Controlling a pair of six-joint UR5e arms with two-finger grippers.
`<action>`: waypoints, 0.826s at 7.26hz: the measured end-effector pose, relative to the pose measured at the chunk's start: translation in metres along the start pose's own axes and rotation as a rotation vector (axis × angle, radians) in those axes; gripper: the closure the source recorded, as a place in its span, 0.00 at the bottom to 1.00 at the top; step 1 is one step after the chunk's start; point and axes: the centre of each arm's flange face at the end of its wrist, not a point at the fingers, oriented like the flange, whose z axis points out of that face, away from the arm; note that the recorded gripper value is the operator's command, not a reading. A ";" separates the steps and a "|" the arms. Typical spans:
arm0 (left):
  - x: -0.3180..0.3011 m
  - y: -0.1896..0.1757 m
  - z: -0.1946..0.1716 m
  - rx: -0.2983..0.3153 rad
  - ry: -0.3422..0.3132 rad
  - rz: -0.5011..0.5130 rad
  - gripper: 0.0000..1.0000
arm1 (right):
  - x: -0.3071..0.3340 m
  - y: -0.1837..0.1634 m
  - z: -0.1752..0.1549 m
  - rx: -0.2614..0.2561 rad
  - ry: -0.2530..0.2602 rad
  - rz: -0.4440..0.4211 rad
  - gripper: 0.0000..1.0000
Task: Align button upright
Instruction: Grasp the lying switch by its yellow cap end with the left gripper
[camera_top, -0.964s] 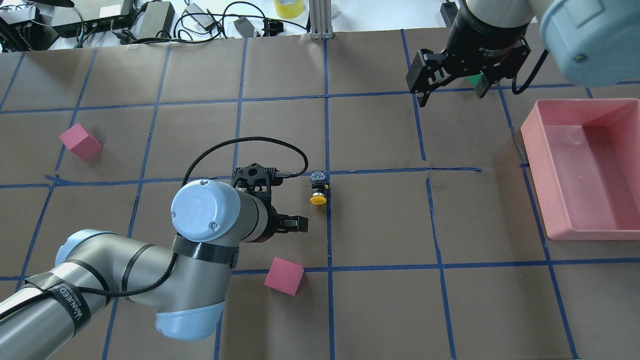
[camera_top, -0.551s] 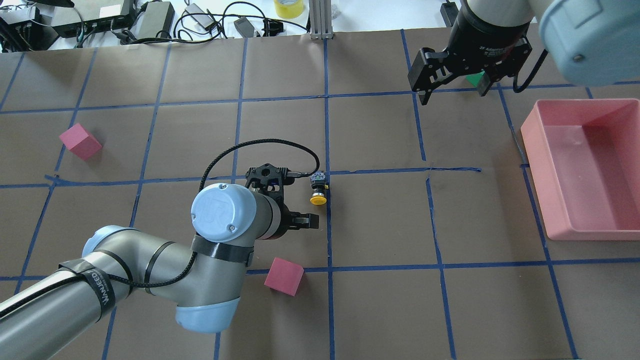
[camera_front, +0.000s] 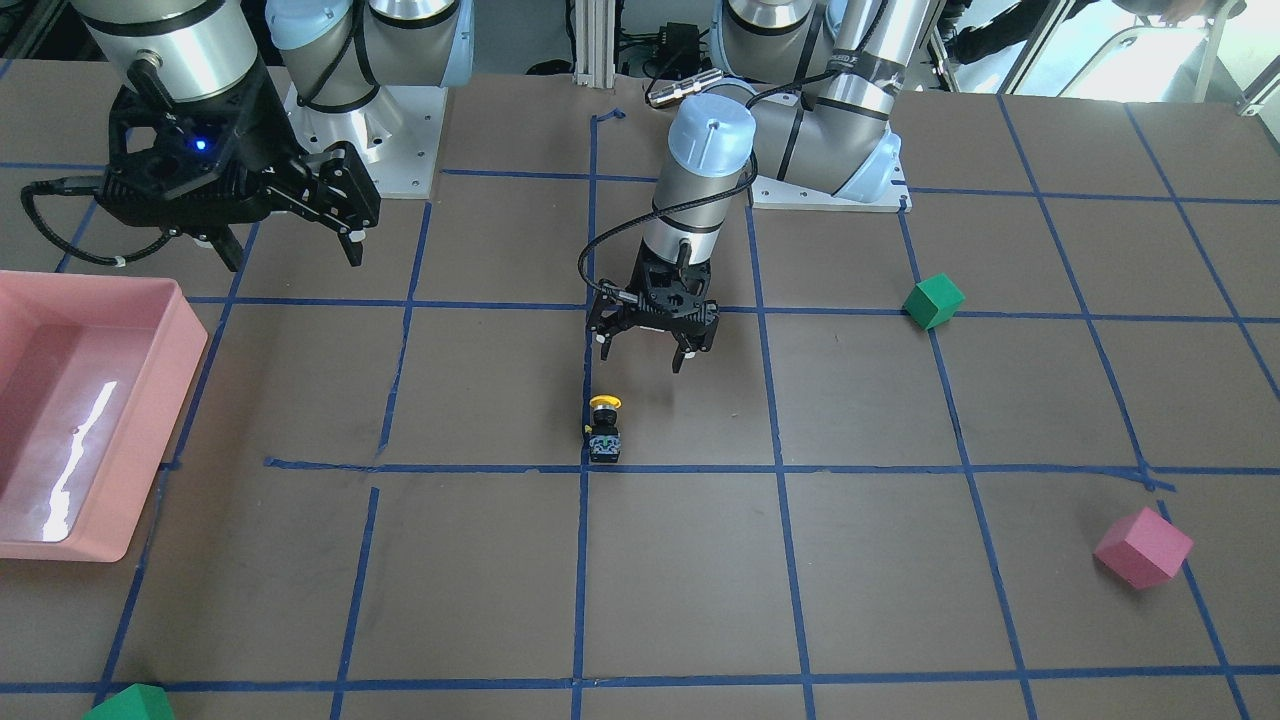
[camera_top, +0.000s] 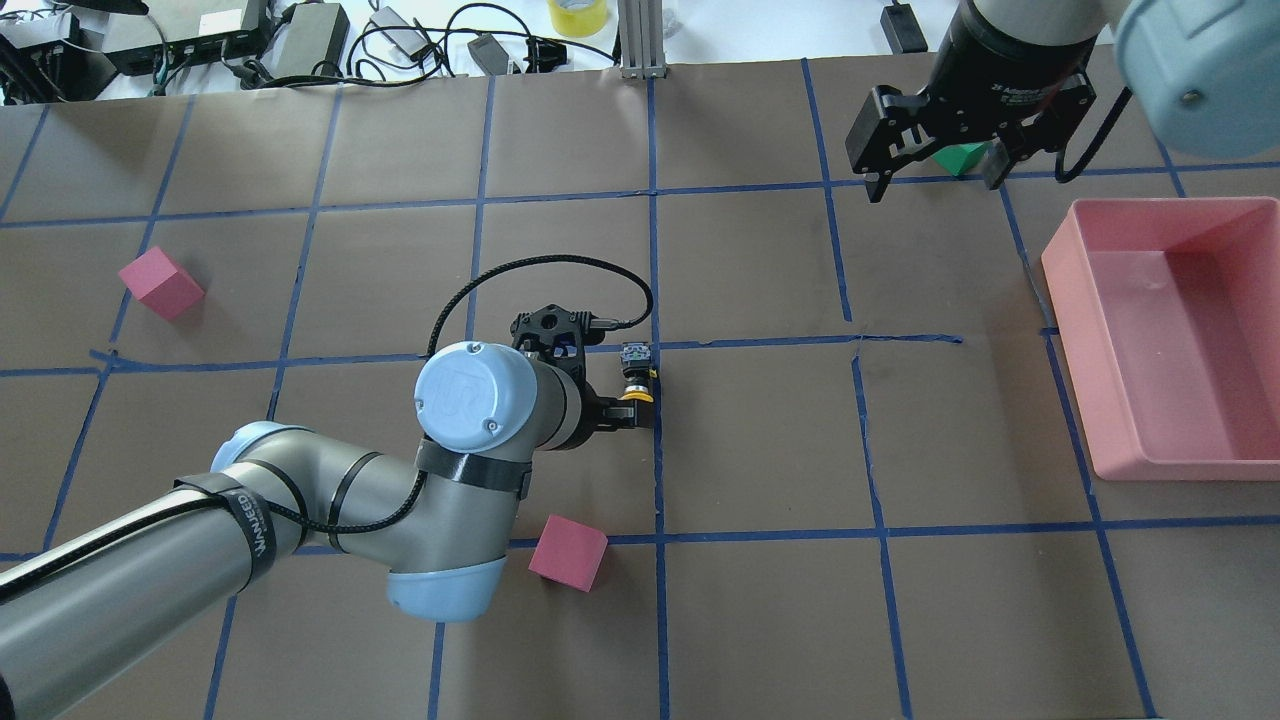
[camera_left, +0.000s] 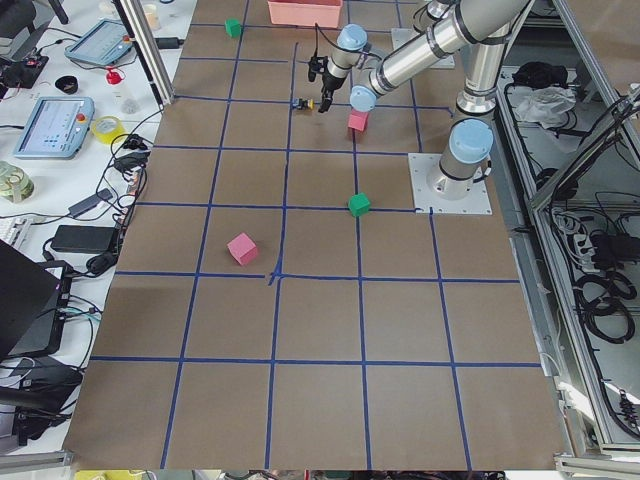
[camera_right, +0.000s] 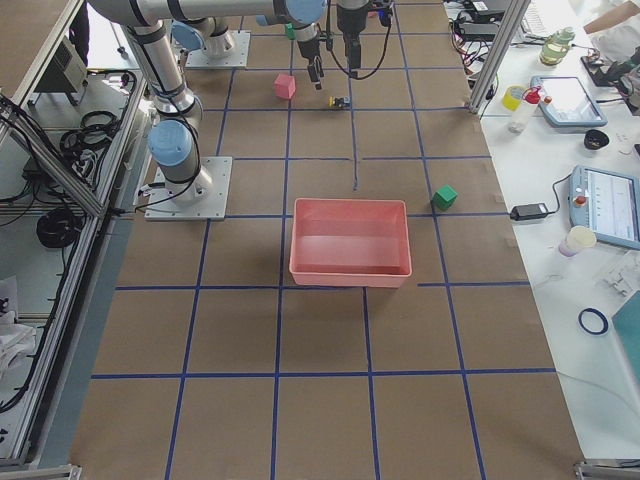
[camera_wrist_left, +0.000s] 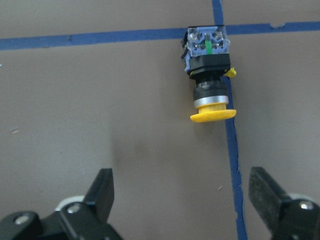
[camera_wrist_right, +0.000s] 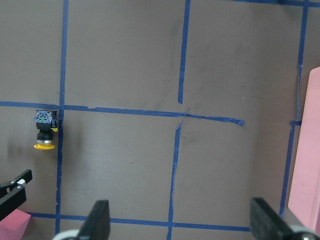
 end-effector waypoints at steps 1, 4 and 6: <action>0.003 0.001 0.011 0.001 0.002 0.001 0.05 | 0.000 0.000 0.000 -0.002 -0.001 0.001 0.00; 0.011 -0.017 0.028 0.017 0.012 0.004 0.05 | 0.001 0.000 0.001 -0.004 -0.002 0.002 0.00; 0.016 -0.021 0.040 0.011 0.011 0.008 0.05 | 0.001 0.000 0.001 -0.005 -0.002 0.002 0.00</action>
